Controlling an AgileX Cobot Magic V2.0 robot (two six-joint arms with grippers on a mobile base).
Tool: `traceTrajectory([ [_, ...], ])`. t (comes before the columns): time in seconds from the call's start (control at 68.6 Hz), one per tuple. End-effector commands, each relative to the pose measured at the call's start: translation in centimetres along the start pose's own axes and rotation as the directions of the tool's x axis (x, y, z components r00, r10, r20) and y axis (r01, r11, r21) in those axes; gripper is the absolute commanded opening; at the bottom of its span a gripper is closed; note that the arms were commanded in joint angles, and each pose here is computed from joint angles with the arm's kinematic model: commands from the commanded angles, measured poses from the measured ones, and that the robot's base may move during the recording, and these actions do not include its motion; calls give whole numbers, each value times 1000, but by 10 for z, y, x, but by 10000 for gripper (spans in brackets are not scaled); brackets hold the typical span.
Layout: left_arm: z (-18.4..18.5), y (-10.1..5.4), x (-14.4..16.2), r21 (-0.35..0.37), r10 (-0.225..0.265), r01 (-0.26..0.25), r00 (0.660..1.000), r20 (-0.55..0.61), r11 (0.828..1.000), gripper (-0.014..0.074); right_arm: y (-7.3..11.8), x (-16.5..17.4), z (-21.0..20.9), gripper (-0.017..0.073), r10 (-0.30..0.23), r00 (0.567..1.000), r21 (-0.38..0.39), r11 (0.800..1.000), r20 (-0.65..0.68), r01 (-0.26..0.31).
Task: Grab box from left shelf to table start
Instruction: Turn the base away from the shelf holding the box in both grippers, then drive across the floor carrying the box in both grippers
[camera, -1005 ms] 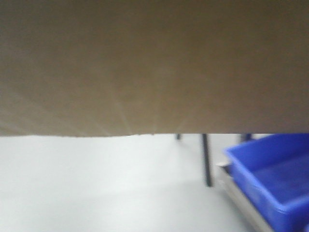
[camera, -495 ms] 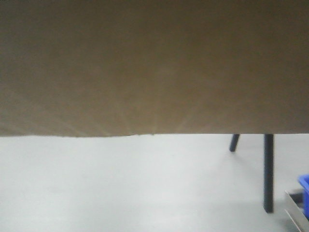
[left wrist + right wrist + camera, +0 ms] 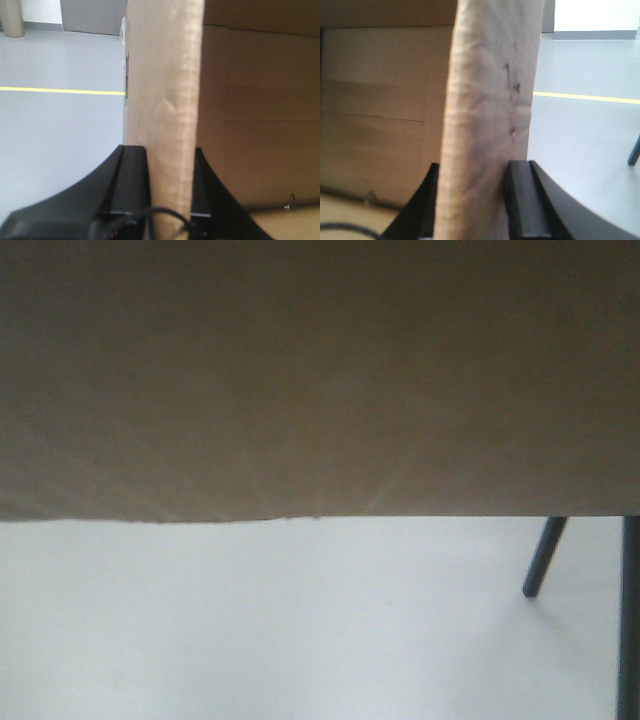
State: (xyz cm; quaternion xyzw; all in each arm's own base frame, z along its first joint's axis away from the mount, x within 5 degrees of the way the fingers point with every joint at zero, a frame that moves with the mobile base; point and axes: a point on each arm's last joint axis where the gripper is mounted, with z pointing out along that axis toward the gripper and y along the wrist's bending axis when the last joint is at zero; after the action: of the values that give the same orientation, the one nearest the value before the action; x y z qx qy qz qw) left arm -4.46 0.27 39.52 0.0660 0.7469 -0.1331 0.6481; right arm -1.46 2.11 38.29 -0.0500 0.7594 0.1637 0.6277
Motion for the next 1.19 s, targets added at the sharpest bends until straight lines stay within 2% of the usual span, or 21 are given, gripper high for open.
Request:
traceTrajectory([
  [0.0,-8,-6,-20,73,-63,52,986,153,996,-94,-1,-14,-2,59,-21,996,38,999,88,18],
  [1.18,-8,-6,-20,73,-63,52,986,153,996,-94,-1,-14,-2,59,-21,996,38,999,88,18],
])
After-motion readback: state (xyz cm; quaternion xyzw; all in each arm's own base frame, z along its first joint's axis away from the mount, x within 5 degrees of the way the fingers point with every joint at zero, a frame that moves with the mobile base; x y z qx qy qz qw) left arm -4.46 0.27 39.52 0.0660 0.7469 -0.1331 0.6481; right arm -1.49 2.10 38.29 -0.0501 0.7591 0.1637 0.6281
